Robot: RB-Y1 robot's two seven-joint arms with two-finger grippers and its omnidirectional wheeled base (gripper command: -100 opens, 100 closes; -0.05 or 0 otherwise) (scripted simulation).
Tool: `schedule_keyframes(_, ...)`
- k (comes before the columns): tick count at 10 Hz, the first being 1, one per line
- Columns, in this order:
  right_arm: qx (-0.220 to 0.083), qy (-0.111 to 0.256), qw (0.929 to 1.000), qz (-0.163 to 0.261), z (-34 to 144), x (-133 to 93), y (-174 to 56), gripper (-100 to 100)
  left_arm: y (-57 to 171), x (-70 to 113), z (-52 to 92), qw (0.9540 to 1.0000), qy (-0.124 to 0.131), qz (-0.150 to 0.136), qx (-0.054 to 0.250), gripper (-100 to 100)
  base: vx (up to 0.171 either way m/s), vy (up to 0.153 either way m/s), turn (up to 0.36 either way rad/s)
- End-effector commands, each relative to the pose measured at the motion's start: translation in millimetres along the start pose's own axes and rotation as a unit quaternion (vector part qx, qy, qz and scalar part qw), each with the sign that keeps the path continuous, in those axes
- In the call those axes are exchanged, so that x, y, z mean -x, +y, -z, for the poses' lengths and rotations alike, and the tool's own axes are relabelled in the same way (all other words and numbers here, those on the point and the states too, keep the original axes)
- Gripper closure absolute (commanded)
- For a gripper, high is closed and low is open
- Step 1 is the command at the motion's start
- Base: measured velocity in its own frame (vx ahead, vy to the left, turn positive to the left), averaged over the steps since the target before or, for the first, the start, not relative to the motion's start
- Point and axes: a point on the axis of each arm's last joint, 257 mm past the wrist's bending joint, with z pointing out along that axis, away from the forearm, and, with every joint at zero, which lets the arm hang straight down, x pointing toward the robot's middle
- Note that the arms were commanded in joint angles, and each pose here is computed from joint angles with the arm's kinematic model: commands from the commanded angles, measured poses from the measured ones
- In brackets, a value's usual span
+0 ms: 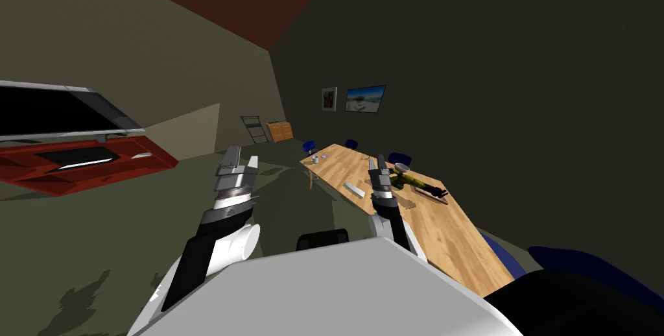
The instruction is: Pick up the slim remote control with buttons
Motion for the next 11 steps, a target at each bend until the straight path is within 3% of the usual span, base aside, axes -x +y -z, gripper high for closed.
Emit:
schedule_keyframes(1,0.003,0.021,0.9998,0.003,-0.6,-9,1,-100,0,0.0,0.0,1.0000,0.000,0.000,0.000,0,-0.040,-0.025,-0.042)
schedule_keyframes(7,-0.007,0.111,0.9938,0.006,8.4,-72,-10,-100,0,0.0,0.0,1.0000,0.000,0.000,0.000,0,-0.119,-0.056,-0.085)
schedule_keyframes(11,-0.048,0.186,0.9812,0.018,42.3,-125,-41,-100,0,0.0,-0.1,1.0000,0.000,0.000,0.000,0,-0.148,-0.003,-0.057)
